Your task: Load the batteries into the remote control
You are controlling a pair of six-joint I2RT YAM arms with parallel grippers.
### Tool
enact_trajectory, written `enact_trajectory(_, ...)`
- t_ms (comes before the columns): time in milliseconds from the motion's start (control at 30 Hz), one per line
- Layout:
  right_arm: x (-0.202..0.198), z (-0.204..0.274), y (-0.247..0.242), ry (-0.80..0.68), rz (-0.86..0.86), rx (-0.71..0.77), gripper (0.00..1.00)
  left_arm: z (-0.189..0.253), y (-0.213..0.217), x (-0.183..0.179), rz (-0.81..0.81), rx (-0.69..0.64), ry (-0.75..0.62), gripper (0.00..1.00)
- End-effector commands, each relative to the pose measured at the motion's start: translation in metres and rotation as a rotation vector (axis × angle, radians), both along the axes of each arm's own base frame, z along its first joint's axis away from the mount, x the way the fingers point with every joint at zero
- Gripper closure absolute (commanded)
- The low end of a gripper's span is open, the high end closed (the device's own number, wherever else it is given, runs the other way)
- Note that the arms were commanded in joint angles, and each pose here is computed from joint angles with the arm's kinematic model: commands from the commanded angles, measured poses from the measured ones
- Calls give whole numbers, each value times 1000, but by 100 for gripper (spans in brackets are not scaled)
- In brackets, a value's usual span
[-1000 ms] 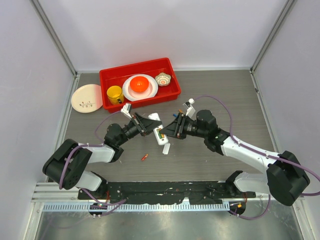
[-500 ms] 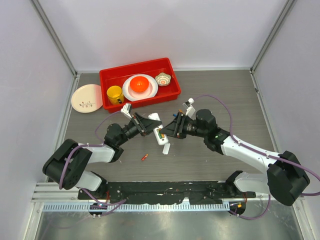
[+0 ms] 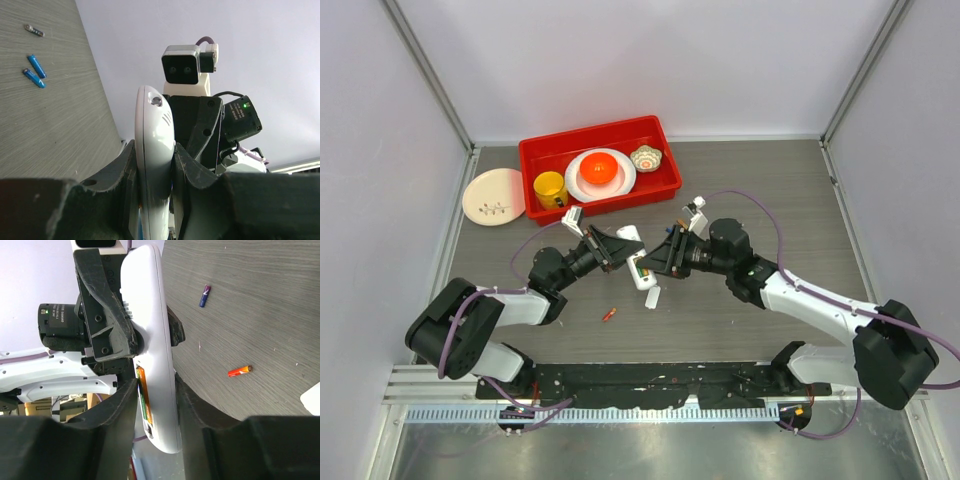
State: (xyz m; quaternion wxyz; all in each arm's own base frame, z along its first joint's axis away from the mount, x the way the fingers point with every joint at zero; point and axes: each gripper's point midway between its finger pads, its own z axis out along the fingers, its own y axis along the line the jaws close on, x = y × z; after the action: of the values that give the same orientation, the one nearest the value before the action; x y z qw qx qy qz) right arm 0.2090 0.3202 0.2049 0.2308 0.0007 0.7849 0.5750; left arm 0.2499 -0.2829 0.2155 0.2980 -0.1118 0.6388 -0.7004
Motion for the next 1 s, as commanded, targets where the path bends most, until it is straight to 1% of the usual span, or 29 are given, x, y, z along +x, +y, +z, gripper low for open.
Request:
enact_trajectory(0,-5,9,11,-43,64,-15,61,70,6,-13,-1,-162,-266,100)
enact_trajectory(33,-6,4,11,-31,64,-31,64,71,6,-13,-3,-163,-268,100)
enact_trajectory(67,-6,3,11,-36,67,-39,69,71,6,-14,-3,-164,-269,100)
enact_trajectory(167,-7,-2,11,-25,70,-55,72,73,6,-14,-4,-165,-274,100)
enact_trajectory(200,-7,-1,11,-26,67,-52,69,72,6,-14,-2,-164,-273,100)
enact_trajectory(233,-7,1,10,-32,63,-45,62,72,7,-14,-2,-164,-272,100)
enact_trajectory(267,-3,8,7,-47,40,-36,52,72,7,-14,-2,-164,-274,100)
enact_trajectory(333,2,13,0,-61,14,-50,45,70,7,-15,0,-159,-271,100)
enact_trajectory(367,5,26,-4,-84,0,-36,39,70,8,-14,6,-159,-273,100)
enact_trajectory(433,15,30,-22,-96,-46,-59,34,71,9,-15,13,-159,-278,100)
enact_trajectory(467,16,42,-32,-128,-70,-52,30,71,12,-13,25,-157,-283,100)
enact_trajectory(500,22,44,-42,-146,-111,-70,29,71,14,-12,30,-155,-285,100)
enact_trajectory(533,21,30,-53,-140,-124,-147,27,73,16,-13,31,-160,-292,100)
enact_trajectory(567,21,28,-60,-157,-145,-193,24,73,20,-11,37,-155,-296,100)
enact_trajectory(600,28,21,-72,-167,-210,-256,24,74,22,-10,40,-154,-299,100)
enact_trajectory(633,23,0,-81,-137,-211,-338,23,76,25,-11,44,-157,-308,100)
enact_trajectory(700,20,-38,-91,-88,-222,-458,23,72,31,-10,58,-147,-303,100)
enact_trajectory(733,16,-57,-96,-86,-223,-546,26,73,34,-13,62,-148,-312,100)
enact_trajectory(800,9,-85,-94,-73,-204,-641,28,66,38,-17,69,-137,-299,100)
enact_trajectory(833,7,-91,-91,-109,-213,-692,31,64,39,-19,68,-135,-299,100)
enact_trajectory(900,11,-93,-83,-153,-210,-716,32,59,43,-28,70,-129,-296,100)
enact_trajectory(933,14,-102,-81,-151,-207,-746,33,56,44,-31,70,-125,-290,100)
enact_trajectory(967,16,-101,-75,-167,-193,-746,33,54,48,-37,72,-124,-294,100)
